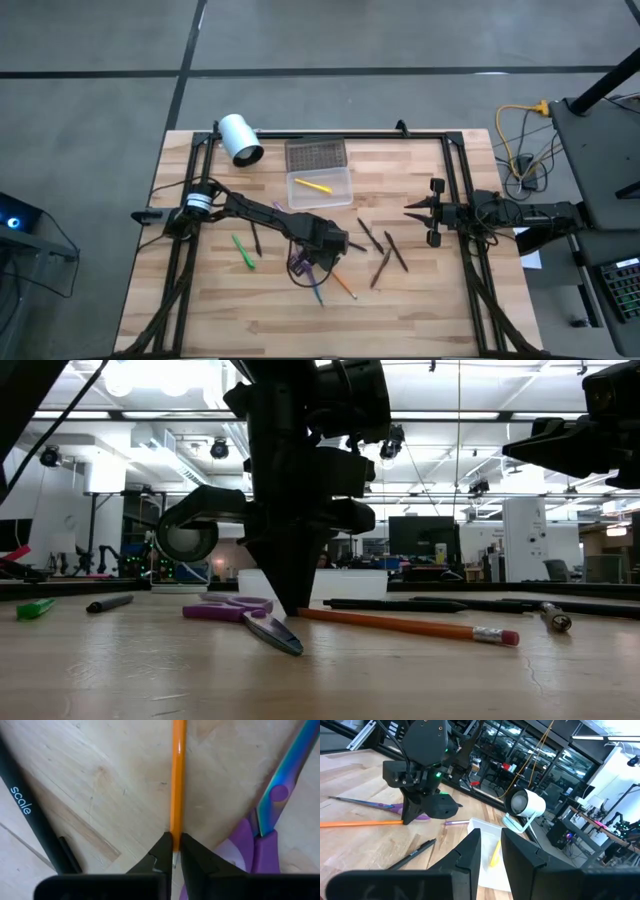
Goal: Pick & place school supplies into a supply box
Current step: Put the violet pen into the supply box
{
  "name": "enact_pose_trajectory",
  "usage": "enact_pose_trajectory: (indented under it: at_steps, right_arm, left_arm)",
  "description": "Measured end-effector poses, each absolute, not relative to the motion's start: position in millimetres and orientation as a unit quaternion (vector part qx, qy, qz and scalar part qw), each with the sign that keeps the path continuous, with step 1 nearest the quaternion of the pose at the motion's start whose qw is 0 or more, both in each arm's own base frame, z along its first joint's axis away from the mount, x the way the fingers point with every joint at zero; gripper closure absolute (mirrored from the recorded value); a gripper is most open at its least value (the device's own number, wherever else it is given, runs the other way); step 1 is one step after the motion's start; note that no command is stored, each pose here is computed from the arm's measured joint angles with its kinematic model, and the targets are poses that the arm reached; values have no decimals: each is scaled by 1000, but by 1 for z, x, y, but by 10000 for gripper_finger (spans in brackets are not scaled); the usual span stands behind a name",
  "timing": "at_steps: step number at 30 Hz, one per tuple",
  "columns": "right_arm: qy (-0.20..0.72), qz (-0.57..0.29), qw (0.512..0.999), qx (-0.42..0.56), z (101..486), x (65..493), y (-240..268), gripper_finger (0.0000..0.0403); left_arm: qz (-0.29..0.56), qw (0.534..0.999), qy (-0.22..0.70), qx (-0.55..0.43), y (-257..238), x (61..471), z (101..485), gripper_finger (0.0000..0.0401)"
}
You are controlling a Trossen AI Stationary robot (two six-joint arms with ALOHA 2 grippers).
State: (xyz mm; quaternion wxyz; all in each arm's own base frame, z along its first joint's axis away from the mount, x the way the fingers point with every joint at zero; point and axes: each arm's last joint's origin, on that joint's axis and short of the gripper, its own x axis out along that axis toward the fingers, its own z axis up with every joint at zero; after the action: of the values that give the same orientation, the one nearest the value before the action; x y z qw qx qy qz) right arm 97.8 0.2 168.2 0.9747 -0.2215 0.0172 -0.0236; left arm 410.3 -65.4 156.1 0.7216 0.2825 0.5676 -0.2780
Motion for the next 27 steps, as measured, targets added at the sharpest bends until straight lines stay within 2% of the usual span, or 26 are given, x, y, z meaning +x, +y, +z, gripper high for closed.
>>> enact_pose_trajectory:
  at_steps: [17, 27]
  right_arm:
    - [17, -24, 975, -222, 168, 98, 0, 335]
    - [17, -24, 975, -221, 168, 98, 0, 335]
  left_arm:
    - [-274, 740, 541, 292, -68, 422, 173, 400]
    - [-247, 741, 560, 277, -67, 419, 176, 400]
